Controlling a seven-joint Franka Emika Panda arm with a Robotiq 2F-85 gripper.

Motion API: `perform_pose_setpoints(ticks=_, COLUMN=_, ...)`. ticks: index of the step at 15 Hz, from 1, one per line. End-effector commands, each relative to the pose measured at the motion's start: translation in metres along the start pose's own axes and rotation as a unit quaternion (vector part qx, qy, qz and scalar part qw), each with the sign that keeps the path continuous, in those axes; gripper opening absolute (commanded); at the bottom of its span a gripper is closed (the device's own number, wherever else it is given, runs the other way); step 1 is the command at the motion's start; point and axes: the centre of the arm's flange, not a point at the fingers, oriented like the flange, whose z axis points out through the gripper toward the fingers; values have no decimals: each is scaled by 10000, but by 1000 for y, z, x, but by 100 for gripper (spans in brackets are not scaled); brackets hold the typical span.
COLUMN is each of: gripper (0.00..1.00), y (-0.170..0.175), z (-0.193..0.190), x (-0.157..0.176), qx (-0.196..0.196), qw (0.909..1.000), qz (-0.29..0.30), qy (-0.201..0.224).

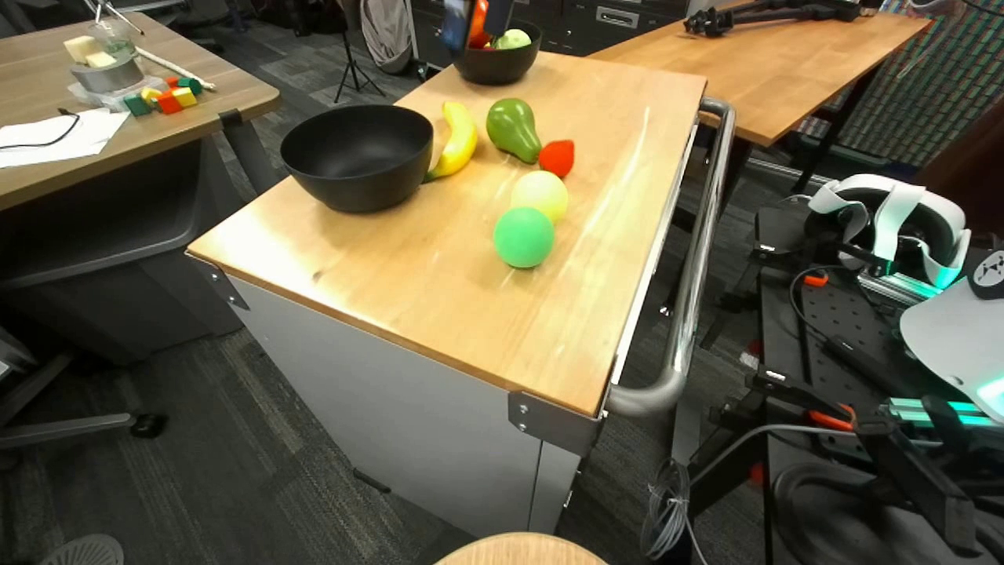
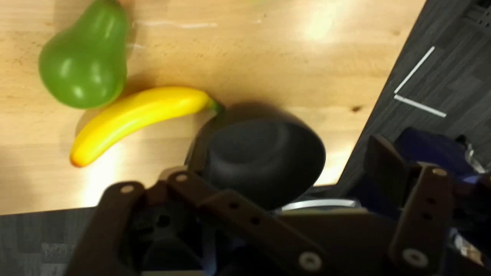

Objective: Pick the fruits in the bowls and put them on the table

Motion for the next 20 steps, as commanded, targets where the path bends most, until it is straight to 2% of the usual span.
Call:
perform_pose_setpoints(ticks=1, gripper=100, y=53, z=-53, x=66, qx=6, qw=9949, qz=966, qy=287)
perform_pose_setpoints(ticks=3, gripper=100, y=108, z=-68, x=85, qx=-179, qw=9877, qz=1502, qy=405)
perform_pose_setpoints(ticks=6, gripper=100, y=190, z=-70, x=101, qx=-614, qw=9702, qz=2270, qy=586)
perform_pose_setpoints(ticks=7, gripper=100, y=163, z=-73, x=67, qx=-411, qw=9799, qz=1876, qy=546)
perform_pose_setpoints(ticks=9, gripper=100, y=185, z=-65, x=66, qx=-489, qw=9776, qz=1988, qy=489)
perform_pose_setpoints(ticks=13, gripper=100, y=164, z=-62, x=70, qx=-426, qw=9807, qz=1849, qy=470)
perform_pose_setpoints(ticks=14, gripper=100, y=163, z=-58, x=71, qx=-509, qw=9811, qz=1794, qy=506)
perform_pose_setpoints(ticks=16, gripper=100, y=167, z=-57, x=81, qx=-827, qw=9788, qz=1807, qy=495)
perform_pose_setpoints(ticks=18, gripper=100, y=180, z=-59, x=97, qx=-1162, qw=9693, qz=2112, qy=496)
perform_pose_setpoints(ticks=20, gripper=100, y=198, z=-60, x=112, qx=-1322, qw=9569, qz=2522, qy=566)
